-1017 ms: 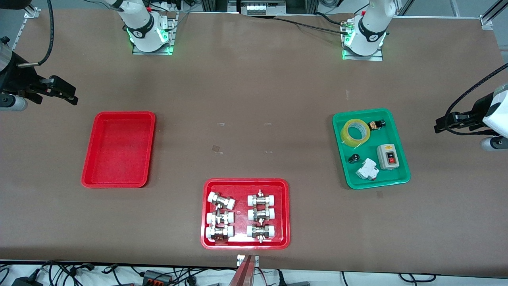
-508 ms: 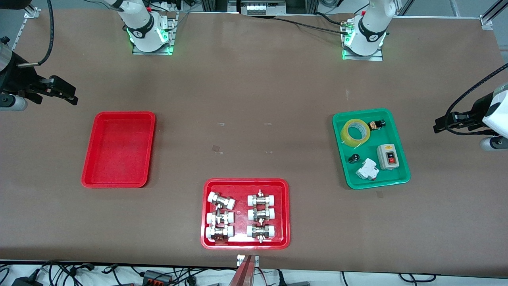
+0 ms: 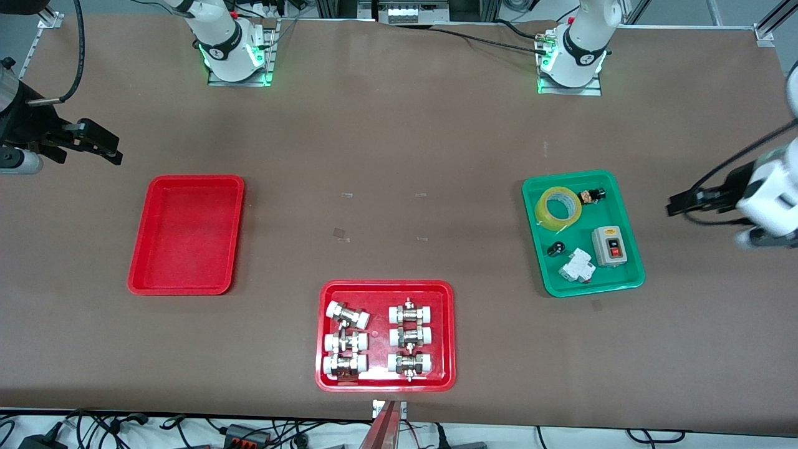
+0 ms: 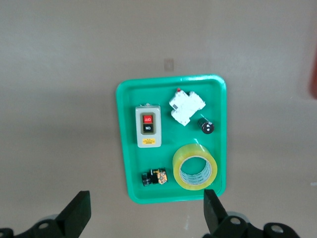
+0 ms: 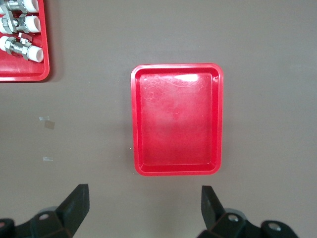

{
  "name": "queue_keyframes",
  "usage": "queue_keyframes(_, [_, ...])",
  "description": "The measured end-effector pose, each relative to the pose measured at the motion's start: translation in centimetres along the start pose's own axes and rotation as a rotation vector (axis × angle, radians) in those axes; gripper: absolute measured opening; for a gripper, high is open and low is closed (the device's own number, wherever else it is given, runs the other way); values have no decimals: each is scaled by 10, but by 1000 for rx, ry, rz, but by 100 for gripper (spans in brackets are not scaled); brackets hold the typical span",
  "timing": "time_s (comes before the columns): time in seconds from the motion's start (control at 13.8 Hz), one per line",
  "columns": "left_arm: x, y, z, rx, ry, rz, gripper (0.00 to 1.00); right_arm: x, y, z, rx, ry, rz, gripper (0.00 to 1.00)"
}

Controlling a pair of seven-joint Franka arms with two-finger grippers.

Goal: Left arm passes tape to right arm into tray
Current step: 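Reach the left gripper down to the yellow tape roll on the green tray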

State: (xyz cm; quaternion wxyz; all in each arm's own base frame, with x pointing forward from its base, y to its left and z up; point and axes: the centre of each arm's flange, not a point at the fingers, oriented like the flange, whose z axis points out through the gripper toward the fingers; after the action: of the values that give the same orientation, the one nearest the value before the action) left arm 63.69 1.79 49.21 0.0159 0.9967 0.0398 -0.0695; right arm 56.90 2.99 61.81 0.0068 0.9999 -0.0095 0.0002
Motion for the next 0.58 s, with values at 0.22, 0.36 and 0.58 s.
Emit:
queue_keyframes(0.22, [39, 28, 103, -31, 8, 37, 100, 0, 0, 0, 0, 0, 0, 100])
queue_keyframes(0.36, [36, 46, 167, -37, 5, 48, 100, 0, 0, 0, 0, 0, 0, 100])
queue_keyframes(0.58, [6, 49, 214, -27, -30, 49, 100, 0, 0, 0, 0, 0, 0, 100])
